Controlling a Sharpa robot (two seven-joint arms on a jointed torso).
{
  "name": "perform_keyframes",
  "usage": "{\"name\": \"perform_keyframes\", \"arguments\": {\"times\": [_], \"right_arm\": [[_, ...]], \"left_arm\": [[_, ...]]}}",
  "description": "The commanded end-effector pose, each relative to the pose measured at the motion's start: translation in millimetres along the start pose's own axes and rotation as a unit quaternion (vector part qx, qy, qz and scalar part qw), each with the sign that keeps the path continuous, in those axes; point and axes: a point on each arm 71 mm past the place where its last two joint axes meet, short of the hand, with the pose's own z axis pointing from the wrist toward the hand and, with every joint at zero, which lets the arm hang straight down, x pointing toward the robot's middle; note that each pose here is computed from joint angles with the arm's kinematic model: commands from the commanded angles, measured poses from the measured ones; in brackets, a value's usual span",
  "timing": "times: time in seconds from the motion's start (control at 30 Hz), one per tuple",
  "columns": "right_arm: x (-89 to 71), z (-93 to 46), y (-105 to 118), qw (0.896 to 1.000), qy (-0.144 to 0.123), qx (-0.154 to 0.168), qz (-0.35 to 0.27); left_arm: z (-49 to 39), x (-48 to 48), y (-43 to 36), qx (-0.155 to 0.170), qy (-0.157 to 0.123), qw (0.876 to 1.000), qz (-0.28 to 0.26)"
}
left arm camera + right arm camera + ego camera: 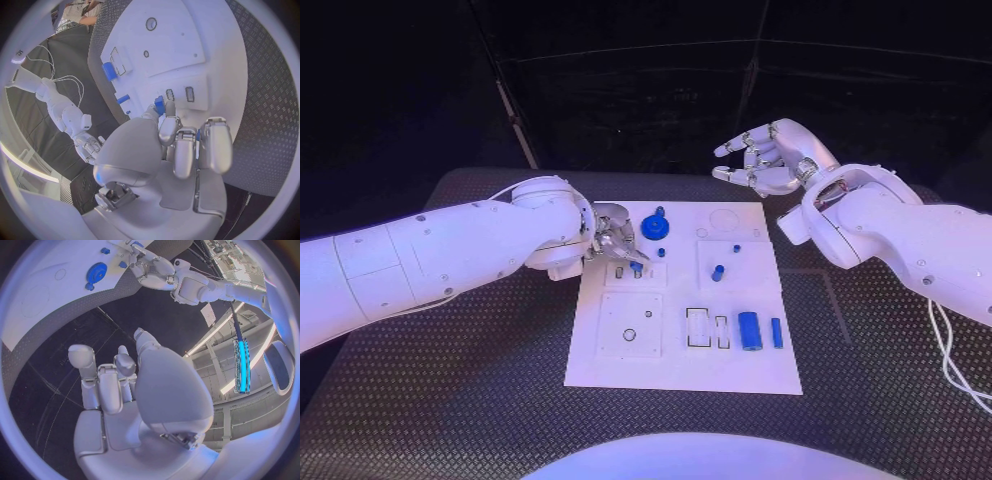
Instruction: Assemble the parts on the task board
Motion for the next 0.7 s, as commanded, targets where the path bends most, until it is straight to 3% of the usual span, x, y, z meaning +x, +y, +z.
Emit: {"name": "perform_keyframes", "arguments": {"times": [0.03, 0.4, 0.7], "right_arm": [[-1.2, 0.3, 1, 1.000, 0.001, -0.006, -0.001], [-2.5, 0.2, -1, 1.000, 0.000, -0.004, -0.002], [-2.5, 0.6, -1, 1.000, 0.000, -0.004, -0.002]], "left_arm": [[-3.9, -4.1, 0.4, 0.005, -0.033, 0.999, -0.028], [-6.7, 3.1, 4.2, 0.005, -0.079, 0.997, -0.022], [-4.2, 12.1, 2.6, 0.007, -0.090, 0.996, -0.007]]}}
